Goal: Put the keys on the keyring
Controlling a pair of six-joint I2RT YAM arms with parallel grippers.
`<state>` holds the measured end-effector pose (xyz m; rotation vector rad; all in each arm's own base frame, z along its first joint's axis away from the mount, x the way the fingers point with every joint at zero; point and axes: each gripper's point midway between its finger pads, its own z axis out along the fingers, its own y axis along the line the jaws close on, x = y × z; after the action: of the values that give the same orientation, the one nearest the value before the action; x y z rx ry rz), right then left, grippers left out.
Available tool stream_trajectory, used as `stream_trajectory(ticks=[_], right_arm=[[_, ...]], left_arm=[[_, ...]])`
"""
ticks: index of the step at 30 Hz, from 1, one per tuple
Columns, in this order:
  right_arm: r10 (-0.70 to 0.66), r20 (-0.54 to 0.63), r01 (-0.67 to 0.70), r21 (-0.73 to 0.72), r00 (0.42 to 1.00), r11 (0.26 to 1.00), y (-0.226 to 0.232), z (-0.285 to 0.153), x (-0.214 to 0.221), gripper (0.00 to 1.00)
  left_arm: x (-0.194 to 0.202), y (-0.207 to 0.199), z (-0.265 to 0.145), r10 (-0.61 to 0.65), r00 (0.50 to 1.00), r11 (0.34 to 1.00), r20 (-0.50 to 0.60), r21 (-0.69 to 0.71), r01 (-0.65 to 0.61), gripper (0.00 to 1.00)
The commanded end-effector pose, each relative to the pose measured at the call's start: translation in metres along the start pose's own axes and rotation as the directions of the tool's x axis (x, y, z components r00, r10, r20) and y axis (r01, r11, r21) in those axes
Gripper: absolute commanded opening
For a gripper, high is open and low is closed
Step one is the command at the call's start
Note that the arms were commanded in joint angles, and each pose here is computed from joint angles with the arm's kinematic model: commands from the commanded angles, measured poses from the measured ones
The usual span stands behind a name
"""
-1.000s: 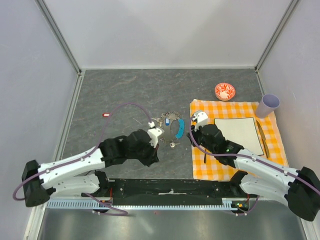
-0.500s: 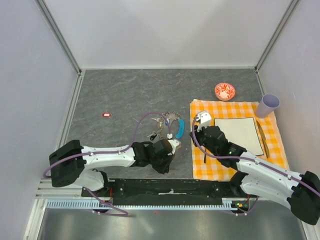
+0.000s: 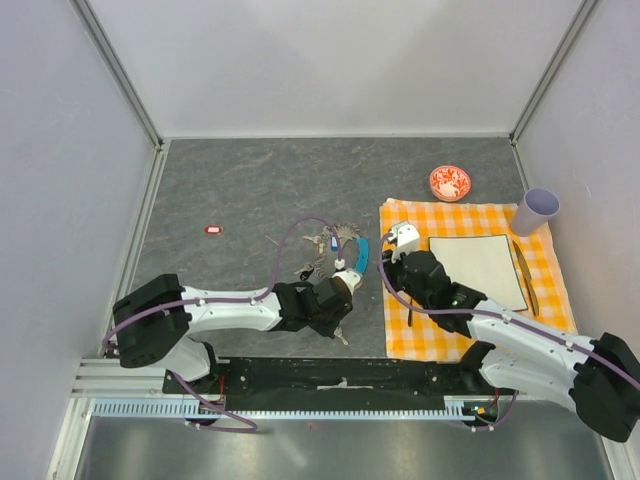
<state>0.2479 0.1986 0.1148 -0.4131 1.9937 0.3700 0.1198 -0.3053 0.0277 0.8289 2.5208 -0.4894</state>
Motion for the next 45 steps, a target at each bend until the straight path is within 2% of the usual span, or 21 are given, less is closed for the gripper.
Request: stream_trajectory(ticks=[1,8,16,20,24,25,27,30,31,33,34,37,42,45], right_arm=[[0.000,0.035,-0.001,0.008,0.999,1.000,-0.001,0.005,-0.007,0.24],[0.002,0.032,-0.003,0.010,0.999,1.000,-0.001,0.005,-0.005,0.24],[0.011,0.040,-0.012,0.011,0.999,1.000,-0.002,0.002,-0.006,0.24],[0.018,0.053,-0.019,0.010,0.998,1.000,-0.002,-0.001,-0.010,0.24],[0.017,0.079,-0.018,0.016,0.997,1.000,-0.004,-0.007,-0.020,0.26],[0.016,0.082,-0.018,0.019,0.996,1.000,-0.005,-0.008,-0.021,0.31],[0.014,0.074,-0.016,0.022,0.997,1.000,-0.006,-0.009,-0.021,0.36],[0.017,0.055,-0.018,0.026,0.998,0.999,-0.006,-0.008,-0.018,0.38],[0.020,0.057,-0.022,0.032,0.998,0.999,-0.007,-0.008,-0.017,0.38],[0.033,0.061,-0.036,0.049,0.998,0.998,-0.011,-0.008,-0.017,0.38],[0.038,0.065,-0.042,0.058,0.997,0.997,-0.013,-0.008,-0.018,0.38],[0.061,0.065,-0.067,0.088,0.996,0.994,-0.019,-0.007,-0.016,0.40],[0.075,0.065,-0.081,0.101,0.995,0.992,-0.022,-0.006,-0.014,0.50],[0.083,0.070,-0.090,0.110,0.994,0.990,-0.024,-0.006,-0.013,0.52]], left_arm=[[-0.025,0.007,-0.004,0.011,0.990,1.000,0.139,-0.031,-0.007,0.02],[-0.012,0.008,0.010,0.017,0.996,0.999,0.085,-0.038,-0.013,0.04],[-0.004,0.007,0.005,0.007,0.996,0.999,0.089,-0.033,-0.004,0.23],[-0.008,0.006,-0.002,-0.006,0.993,1.000,0.114,-0.020,0.008,0.32],[-0.030,0.001,-0.024,-0.023,0.979,1.000,0.205,0.009,0.022,0.43],[-0.036,0.003,-0.029,-0.017,0.975,1.000,0.223,0.007,0.016,0.45],[-0.045,0.007,-0.038,-0.008,0.968,1.000,0.251,-0.005,0.009,0.47],[-0.064,0.021,-0.048,0.033,0.959,0.999,0.280,-0.028,-0.026,0.47],[-0.071,0.036,-0.048,0.039,0.959,0.998,0.281,-0.055,-0.024,0.46],[-0.079,0.045,-0.046,0.029,0.963,0.999,0.267,-0.033,-0.021,0.42],[-0.092,0.058,-0.047,-0.009,0.960,0.999,0.281,-0.043,0.022,0.42],[-0.109,0.062,-0.039,-0.016,0.956,0.998,0.292,-0.054,0.033,0.41],[-0.111,0.063,-0.005,-0.037,0.975,0.995,0.218,-0.082,0.056,0.40],[-0.110,0.067,0.009,-0.070,0.976,0.990,0.207,-0.104,0.094,0.37]])
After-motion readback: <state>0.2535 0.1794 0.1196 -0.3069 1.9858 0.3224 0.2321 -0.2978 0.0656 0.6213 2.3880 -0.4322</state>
